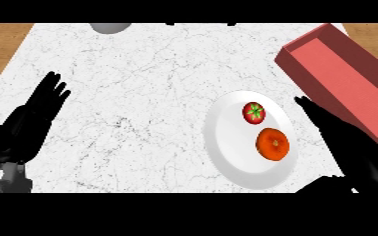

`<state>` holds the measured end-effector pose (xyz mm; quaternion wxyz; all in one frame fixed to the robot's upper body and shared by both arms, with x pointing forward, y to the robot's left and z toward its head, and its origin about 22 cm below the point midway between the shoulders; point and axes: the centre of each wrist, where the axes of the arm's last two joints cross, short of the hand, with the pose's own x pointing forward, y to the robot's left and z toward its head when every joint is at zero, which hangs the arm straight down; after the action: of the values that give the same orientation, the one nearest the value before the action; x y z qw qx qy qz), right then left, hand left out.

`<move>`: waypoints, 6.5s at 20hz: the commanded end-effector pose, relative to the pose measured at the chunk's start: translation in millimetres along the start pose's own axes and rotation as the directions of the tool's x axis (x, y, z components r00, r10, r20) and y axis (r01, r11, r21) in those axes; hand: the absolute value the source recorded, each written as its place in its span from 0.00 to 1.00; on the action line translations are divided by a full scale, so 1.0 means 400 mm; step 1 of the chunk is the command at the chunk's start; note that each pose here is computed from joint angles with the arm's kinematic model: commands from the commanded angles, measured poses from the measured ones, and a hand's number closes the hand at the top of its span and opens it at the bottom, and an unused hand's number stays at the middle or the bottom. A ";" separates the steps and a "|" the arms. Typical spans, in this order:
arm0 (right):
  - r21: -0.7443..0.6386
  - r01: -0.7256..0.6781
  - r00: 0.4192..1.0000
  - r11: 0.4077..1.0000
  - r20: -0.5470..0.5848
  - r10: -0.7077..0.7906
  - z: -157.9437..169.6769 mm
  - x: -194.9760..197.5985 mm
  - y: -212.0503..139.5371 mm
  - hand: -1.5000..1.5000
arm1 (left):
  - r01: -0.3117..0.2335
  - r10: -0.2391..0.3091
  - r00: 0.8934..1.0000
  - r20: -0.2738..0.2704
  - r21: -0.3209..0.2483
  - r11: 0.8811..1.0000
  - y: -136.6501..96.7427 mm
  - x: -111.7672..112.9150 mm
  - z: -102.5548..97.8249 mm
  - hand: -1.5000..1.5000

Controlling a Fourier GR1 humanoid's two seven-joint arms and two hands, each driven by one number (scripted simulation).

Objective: Pick the squash from the plate and place it in the cardboard box

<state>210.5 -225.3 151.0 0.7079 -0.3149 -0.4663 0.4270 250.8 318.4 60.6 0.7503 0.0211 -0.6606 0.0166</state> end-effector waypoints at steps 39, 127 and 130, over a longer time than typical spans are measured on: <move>0.106 -0.139 0.981 0.985 -0.122 0.152 -0.141 0.049 0.119 0.00 | -0.006 0.006 1.000 -0.009 0.014 1.000 0.000 -0.022 0.005 0.50; -0.637 -0.157 0.987 0.754 -0.089 0.130 -0.254 0.004 -0.411 1.00 | 0.009 -0.009 1.000 0.004 0.010 1.000 -0.014 0.006 0.029 0.50; -0.627 -0.179 0.984 0.758 -0.105 0.145 -0.298 -0.026 -0.403 1.00 | -0.006 0.006 1.000 0.006 0.012 1.000 0.015 -0.033 -0.006 0.50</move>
<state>355.5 -288.5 245.1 0.5325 -0.5843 -0.5383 0.2921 244.5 320.2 54.7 0.7493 0.0249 -0.6614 0.0214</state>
